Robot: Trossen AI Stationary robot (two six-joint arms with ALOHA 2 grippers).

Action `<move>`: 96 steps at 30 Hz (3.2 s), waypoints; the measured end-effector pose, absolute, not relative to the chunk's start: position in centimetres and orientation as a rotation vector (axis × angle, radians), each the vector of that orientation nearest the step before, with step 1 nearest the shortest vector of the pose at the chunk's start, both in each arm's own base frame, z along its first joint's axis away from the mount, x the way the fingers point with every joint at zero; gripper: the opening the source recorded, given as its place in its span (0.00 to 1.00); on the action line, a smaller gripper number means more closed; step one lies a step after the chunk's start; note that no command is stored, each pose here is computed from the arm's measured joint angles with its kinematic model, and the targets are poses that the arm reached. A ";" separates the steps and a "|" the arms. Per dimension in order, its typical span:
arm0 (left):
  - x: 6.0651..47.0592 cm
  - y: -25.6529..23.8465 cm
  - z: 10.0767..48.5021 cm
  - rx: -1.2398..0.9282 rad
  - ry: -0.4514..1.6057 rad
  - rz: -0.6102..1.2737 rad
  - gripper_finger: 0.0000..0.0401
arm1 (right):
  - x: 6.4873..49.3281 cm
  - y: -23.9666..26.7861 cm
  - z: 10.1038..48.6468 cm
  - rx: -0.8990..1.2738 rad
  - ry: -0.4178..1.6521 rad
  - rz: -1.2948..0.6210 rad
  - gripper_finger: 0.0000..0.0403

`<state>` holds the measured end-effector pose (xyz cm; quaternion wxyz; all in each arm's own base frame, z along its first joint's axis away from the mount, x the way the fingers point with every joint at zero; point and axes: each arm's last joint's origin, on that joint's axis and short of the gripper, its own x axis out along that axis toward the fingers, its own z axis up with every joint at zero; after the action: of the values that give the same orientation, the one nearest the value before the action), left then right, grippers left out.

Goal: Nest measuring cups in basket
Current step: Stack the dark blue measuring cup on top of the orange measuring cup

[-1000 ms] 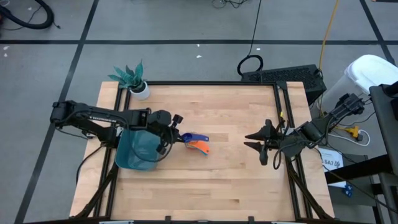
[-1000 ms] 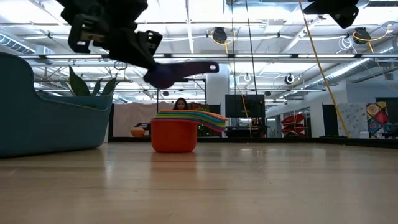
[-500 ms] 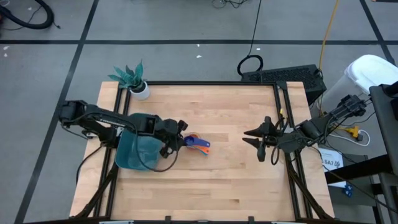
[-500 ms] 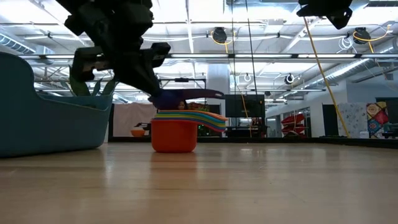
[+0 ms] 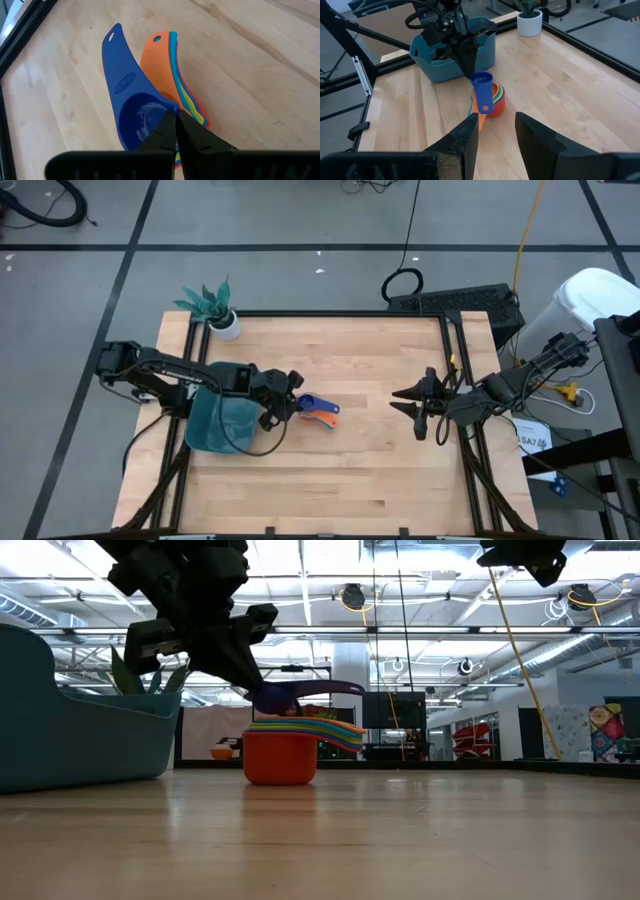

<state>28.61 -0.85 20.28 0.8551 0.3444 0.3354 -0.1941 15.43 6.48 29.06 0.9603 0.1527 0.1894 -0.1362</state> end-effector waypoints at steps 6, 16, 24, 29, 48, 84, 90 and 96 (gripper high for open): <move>28.6 -0.8 20.3 0.738 0.703 -0.412 0.01 | 15.4 6.5 29.1 0.314 0.381 -0.275 0.31; 28.6 -0.6 20.3 0.735 0.703 -0.410 0.07 | 15.5 6.5 29.2 0.325 0.369 -0.268 0.31; 29.3 -0.7 18.7 0.715 0.738 -0.439 0.08 | 15.5 6.5 29.2 0.326 0.369 -0.267 0.31; 30.0 -0.8 17.7 0.705 0.742 -0.439 0.08 | 15.5 6.6 29.2 0.330 0.367 -0.267 0.31; 29.7 -0.8 18.8 0.709 0.716 -0.400 0.10 | 15.5 6.7 29.2 0.333 0.381 -0.244 0.31; 32.2 -7.5 30.8 0.643 0.565 -0.349 0.44 | 18.5 6.6 21.9 0.349 0.562 -0.156 0.32; 31.6 -10.5 31.5 0.661 0.542 -0.313 0.41 | 20.8 6.3 19.5 0.359 0.697 -0.065 0.38; 30.9 -12.8 32.4 0.612 0.511 -0.283 0.39 | 22.7 4.5 19.1 0.321 0.645 -0.044 0.42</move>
<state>30.90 -12.77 32.45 0.9117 0.2971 0.2482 -0.1374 22.72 4.53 19.15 0.9356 0.1569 0.3155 -0.0215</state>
